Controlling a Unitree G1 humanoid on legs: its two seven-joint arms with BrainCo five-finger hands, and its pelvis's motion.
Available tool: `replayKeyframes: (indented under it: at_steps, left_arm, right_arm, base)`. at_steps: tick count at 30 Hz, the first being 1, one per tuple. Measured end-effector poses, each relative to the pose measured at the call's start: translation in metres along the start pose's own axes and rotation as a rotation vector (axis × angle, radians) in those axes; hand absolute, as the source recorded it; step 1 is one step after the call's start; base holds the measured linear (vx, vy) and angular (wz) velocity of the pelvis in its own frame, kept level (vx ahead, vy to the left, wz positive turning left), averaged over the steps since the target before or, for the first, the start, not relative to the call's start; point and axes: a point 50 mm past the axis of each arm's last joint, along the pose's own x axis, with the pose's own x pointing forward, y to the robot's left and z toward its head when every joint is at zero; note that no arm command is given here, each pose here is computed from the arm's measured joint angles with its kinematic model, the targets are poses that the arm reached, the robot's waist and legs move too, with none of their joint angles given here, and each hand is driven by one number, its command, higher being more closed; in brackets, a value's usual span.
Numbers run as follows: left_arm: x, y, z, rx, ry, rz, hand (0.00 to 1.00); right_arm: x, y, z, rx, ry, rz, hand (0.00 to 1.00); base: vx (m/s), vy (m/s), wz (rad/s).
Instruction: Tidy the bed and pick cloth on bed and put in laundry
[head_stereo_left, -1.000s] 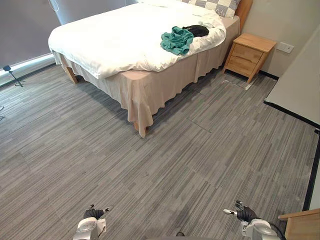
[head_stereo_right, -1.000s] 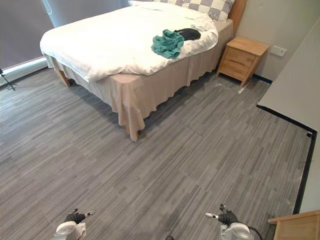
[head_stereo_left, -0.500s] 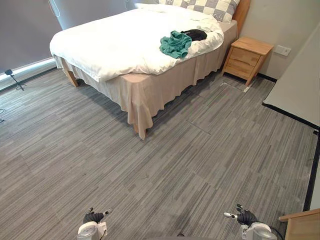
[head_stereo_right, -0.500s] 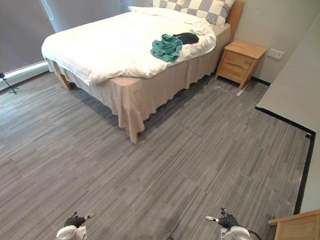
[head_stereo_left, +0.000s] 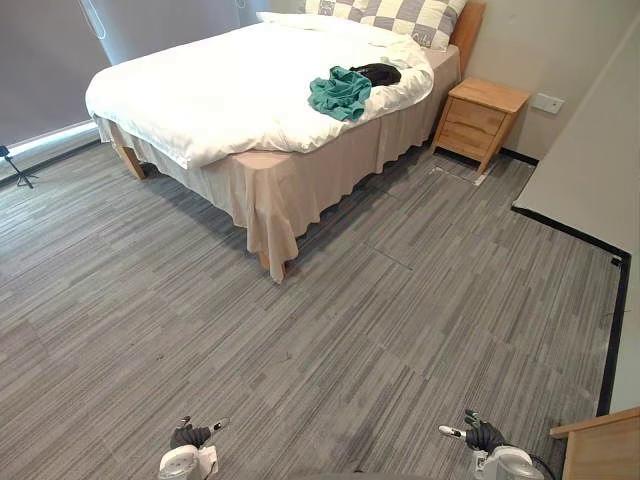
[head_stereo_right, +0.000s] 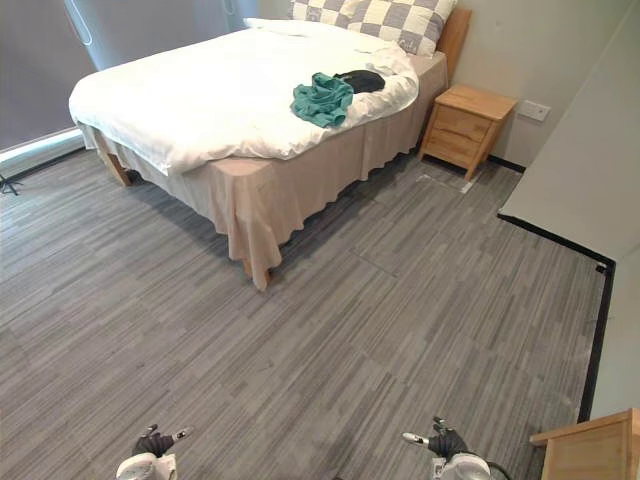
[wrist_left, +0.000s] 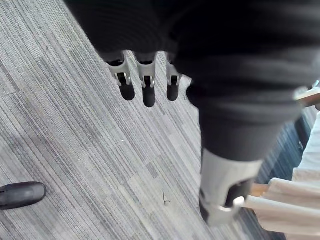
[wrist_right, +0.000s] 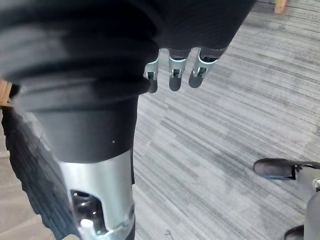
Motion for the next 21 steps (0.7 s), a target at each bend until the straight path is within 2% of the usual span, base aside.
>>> replayKeyframes:
  at_steps: [3, 8, 15, 17, 20, 21]
  left_arm:
    - [0.002, 0.008, 0.004, 0.012, -0.005, 0.012, 0.00]
    - [0.000, 0.016, -0.010, 0.040, 0.049, 0.029, 0.00]
    - [-0.003, 0.035, -0.020, 0.049, 0.058, 0.088, 0.00]
    - [-0.008, 0.035, -0.031, 0.025, 0.075, 0.087, 0.00]
    - [-0.008, 0.032, -0.032, -0.010, 0.068, 0.081, 0.00]
    - [-0.010, 0.022, -0.036, -0.025, 0.074, 0.060, 0.00]
  right_arm:
    - [0.001, 0.015, -0.007, 0.010, 0.017, 0.034, 0.00]
    - [-0.009, 0.016, -0.042, 0.060, 0.119, 0.034, 0.00]
    - [-0.016, 0.029, -0.064, 0.195, 0.173, 0.038, 0.00]
    - [-0.016, 0.014, -0.057, 0.186, 0.147, 0.004, 0.00]
    - [-0.009, 0.014, -0.039, 0.162, 0.103, 0.013, 0.00]
    - [-0.007, 0.009, -0.030, 0.098, 0.078, 0.011, 0.00]
  base:
    - [-0.08, 0.022, -0.13]
    - [0.11, -0.026, 0.03]
    - [0.37, -0.247, 0.04]
    - [0.59, -0.406, -0.14]
    - [0.62, -0.429, -0.47]
    - [0.52, -0.239, -0.27]
